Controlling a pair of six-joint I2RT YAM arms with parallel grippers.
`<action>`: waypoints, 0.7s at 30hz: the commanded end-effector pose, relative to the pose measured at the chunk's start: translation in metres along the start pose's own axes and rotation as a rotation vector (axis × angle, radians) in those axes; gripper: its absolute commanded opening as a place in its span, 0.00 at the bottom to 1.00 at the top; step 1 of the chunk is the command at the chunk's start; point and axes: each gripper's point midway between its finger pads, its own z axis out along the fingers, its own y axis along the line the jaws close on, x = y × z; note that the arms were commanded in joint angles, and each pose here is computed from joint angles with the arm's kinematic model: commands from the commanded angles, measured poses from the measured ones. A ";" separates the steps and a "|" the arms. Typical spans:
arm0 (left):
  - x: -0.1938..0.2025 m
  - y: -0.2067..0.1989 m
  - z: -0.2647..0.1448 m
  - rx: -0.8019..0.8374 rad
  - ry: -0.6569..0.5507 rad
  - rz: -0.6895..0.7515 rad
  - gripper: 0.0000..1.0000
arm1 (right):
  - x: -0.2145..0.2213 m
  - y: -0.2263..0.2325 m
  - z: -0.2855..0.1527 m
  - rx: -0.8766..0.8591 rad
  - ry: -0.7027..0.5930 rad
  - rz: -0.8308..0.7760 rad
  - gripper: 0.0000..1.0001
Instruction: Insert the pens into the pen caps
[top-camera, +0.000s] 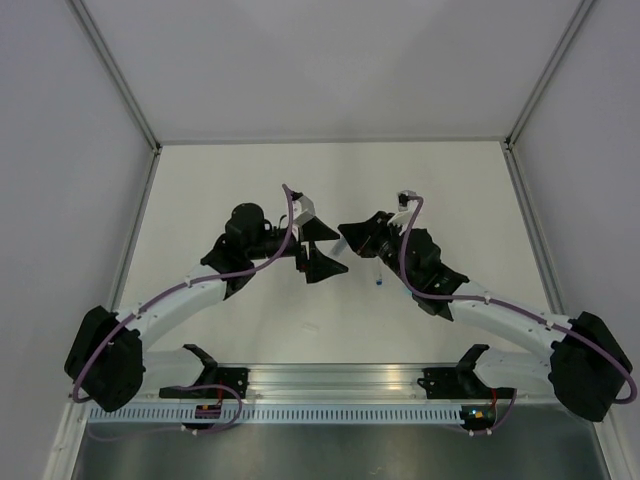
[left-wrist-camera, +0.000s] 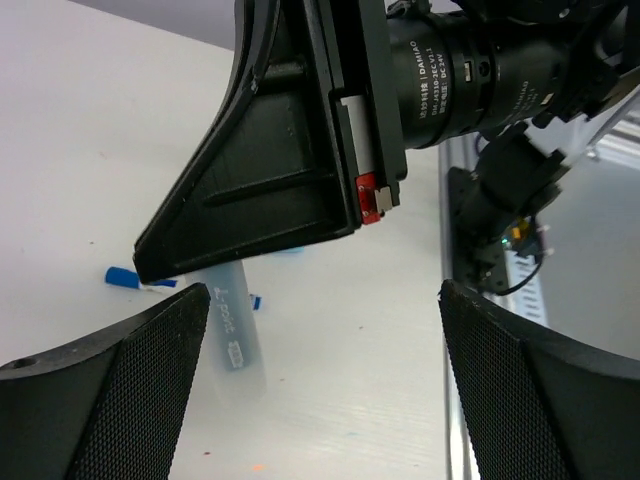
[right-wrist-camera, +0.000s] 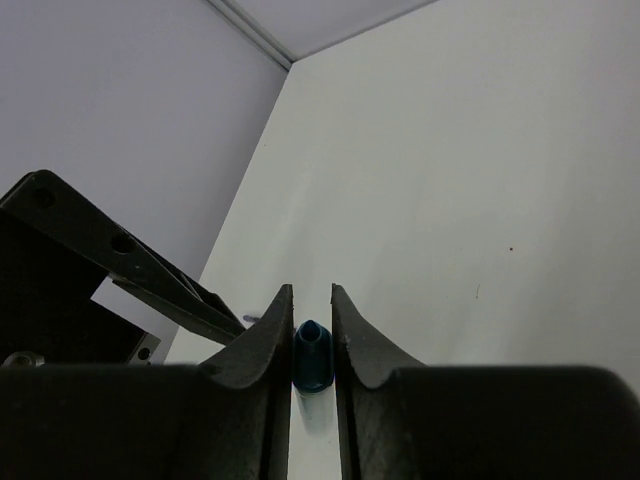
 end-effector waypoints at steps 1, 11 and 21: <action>-0.057 -0.026 -0.005 0.040 -0.116 -0.069 1.00 | -0.031 0.022 -0.013 -0.032 -0.034 -0.105 0.00; -0.034 -0.061 -0.014 0.200 0.032 -0.245 1.00 | -0.049 0.076 -0.051 -0.209 0.115 -0.355 0.00; -0.003 -0.084 -0.014 0.343 0.024 -0.279 0.88 | -0.059 0.132 -0.095 -0.457 0.167 -0.381 0.00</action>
